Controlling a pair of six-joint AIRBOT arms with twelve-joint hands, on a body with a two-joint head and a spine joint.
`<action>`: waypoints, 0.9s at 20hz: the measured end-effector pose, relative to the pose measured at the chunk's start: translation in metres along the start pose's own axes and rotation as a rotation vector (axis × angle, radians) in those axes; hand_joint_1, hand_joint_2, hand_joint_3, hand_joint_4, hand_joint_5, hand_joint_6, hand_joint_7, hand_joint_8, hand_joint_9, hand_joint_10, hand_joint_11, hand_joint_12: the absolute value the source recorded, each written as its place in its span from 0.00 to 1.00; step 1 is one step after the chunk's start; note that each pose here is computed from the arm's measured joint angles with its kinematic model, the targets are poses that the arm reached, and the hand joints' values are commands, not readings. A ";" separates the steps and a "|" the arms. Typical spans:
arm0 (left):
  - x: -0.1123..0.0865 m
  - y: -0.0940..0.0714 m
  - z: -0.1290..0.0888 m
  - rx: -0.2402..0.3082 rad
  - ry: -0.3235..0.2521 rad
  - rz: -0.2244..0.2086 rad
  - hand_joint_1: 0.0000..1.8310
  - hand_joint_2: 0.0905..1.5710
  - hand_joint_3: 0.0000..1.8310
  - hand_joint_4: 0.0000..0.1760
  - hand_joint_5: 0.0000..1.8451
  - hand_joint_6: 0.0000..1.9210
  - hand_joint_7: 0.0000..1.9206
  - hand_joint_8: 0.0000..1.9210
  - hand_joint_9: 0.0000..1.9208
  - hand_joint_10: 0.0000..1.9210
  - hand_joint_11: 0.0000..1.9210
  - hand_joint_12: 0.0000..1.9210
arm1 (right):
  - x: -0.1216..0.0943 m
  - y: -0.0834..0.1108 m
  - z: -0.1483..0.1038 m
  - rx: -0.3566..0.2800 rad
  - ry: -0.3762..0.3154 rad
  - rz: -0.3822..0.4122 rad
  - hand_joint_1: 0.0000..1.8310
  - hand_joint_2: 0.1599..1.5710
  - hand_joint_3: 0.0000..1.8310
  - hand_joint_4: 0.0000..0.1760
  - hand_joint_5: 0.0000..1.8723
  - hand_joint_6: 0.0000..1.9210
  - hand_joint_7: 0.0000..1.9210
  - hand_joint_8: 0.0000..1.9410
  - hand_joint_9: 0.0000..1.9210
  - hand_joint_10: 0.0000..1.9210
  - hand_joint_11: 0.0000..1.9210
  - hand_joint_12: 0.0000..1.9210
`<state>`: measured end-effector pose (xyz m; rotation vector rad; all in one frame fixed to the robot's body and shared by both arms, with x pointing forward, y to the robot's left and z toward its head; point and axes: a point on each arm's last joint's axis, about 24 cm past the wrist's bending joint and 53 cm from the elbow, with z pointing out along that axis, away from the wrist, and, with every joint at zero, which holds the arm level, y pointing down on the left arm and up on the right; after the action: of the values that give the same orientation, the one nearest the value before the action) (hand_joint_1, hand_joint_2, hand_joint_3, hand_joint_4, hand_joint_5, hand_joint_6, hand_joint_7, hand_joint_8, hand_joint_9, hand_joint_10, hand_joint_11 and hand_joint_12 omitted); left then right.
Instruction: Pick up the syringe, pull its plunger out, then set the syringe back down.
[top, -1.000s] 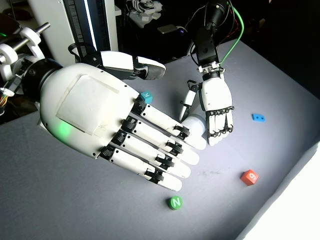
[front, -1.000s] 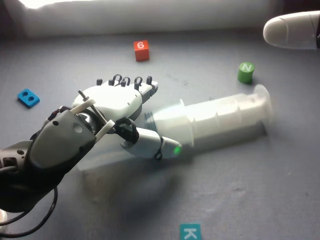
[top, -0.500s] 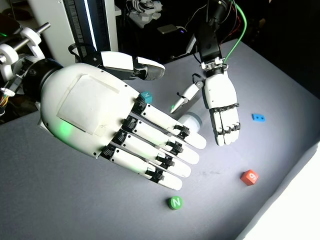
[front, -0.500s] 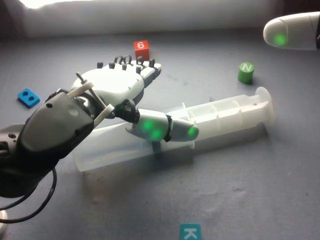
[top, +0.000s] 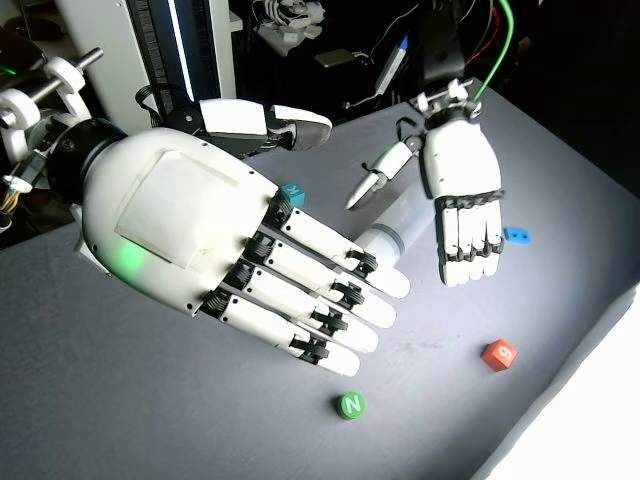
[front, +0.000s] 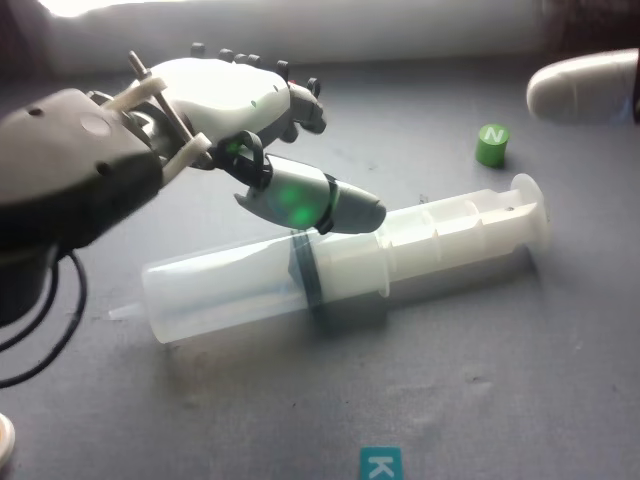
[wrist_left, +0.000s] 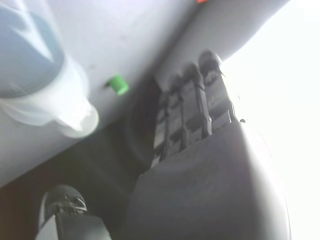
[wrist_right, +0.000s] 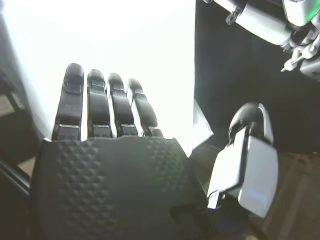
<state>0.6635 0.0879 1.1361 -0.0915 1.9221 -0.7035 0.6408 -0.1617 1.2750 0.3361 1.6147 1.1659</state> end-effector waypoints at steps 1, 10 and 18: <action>-0.007 -0.009 -0.004 0.021 0.005 0.005 0.01 0.70 0.01 0.00 0.65 1.00 0.66 1.00 0.66 1.00 0.67 1.00 | 0.001 -0.002 -0.001 0.004 0.001 0.002 0.18 0.60 0.01 0.00 0.33 1.00 0.35 1.00 0.37 1.00 0.41 1.00; -0.042 -0.071 -0.029 0.206 0.006 -0.003 0.67 0.80 0.00 0.05 0.83 1.00 0.82 1.00 0.84 1.00 0.85 1.00 | 0.000 -0.003 -0.001 0.006 -0.001 0.009 0.61 0.89 0.02 0.26 0.98 1.00 0.99 1.00 1.00 1.00 1.00 1.00; -0.064 -0.100 -0.043 0.308 -0.002 -0.011 0.66 0.81 0.00 0.00 0.82 1.00 0.80 1.00 0.81 1.00 0.82 1.00 | -0.003 0.000 -0.001 -0.009 -0.016 0.010 0.55 0.91 0.03 0.22 0.94 1.00 0.97 1.00 1.00 1.00 1.00 1.00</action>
<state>0.6319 0.0469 1.2516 0.0893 1.7902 -0.9969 0.6409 -0.1646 1.2766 0.3479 1.5952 1.1749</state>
